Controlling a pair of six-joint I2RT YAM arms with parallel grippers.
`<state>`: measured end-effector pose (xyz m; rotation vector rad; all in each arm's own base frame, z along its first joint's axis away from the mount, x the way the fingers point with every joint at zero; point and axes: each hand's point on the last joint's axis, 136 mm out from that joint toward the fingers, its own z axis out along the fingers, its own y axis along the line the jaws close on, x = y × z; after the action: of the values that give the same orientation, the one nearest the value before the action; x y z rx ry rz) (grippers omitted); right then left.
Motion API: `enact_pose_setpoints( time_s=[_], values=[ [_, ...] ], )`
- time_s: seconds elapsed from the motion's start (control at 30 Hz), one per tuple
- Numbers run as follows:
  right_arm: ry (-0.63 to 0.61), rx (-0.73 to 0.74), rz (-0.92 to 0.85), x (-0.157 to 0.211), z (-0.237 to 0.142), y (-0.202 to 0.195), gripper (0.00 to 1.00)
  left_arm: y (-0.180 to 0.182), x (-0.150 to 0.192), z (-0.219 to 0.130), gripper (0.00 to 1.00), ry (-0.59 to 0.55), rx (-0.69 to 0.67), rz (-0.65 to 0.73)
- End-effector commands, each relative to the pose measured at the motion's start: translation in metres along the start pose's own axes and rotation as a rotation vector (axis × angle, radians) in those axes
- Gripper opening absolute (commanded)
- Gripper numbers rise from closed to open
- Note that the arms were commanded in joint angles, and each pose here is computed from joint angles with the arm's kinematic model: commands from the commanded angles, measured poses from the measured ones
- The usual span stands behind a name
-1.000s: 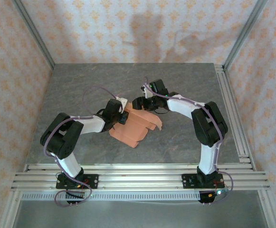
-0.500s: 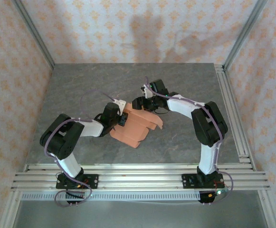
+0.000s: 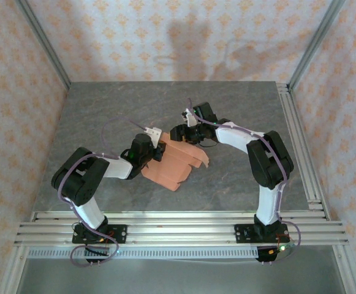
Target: Fold the paper box
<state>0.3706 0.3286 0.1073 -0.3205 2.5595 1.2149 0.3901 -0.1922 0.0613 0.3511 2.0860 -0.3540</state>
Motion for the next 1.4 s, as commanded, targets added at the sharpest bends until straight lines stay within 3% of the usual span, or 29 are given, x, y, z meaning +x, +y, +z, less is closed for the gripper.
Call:
enact_pose_setpoints(
  time_s=[0.0, 0.43, 0.67, 0.87, 0.97, 1.1, 1.37],
  values=[
    [0.012, -0.006, 0.020, 0.000, 0.005, -0.004, 0.62, -0.008, -0.021, 0.004, 0.18, -0.064, 0.041, -0.004],
    [-0.041, -0.039, 0.006, -0.014, -0.009, 0.015, 0.66, -0.008, -0.020, 0.006, 0.01, -0.037, 0.043, 0.001],
    [-0.181, -0.040, -0.017, -0.047, -0.051, 0.031, 0.70, -0.013, -0.036, -0.007, 0.00, -0.039, 0.080, 0.021],
    [-0.298, 0.011, 0.039, -0.077, -0.095, 0.010, 0.69, -0.022, -0.054, -0.026, 0.00, -0.056, 0.146, 0.043],
    [-0.251, 0.045, 0.020, -0.074, -0.098, -0.003, 0.67, -0.030, -0.066, -0.036, 0.00, -0.080, 0.200, 0.031],
    [-0.177, -0.024, 0.002, -0.066, -0.086, 0.005, 0.60, -0.039, -0.085, -0.046, 0.00, -0.125, 0.241, 0.003],
    [-0.098, -0.151, -0.065, -0.041, -0.062, 0.038, 0.48, -0.033, -0.116, -0.046, 0.00, -0.190, 0.206, -0.076]
  ],
)
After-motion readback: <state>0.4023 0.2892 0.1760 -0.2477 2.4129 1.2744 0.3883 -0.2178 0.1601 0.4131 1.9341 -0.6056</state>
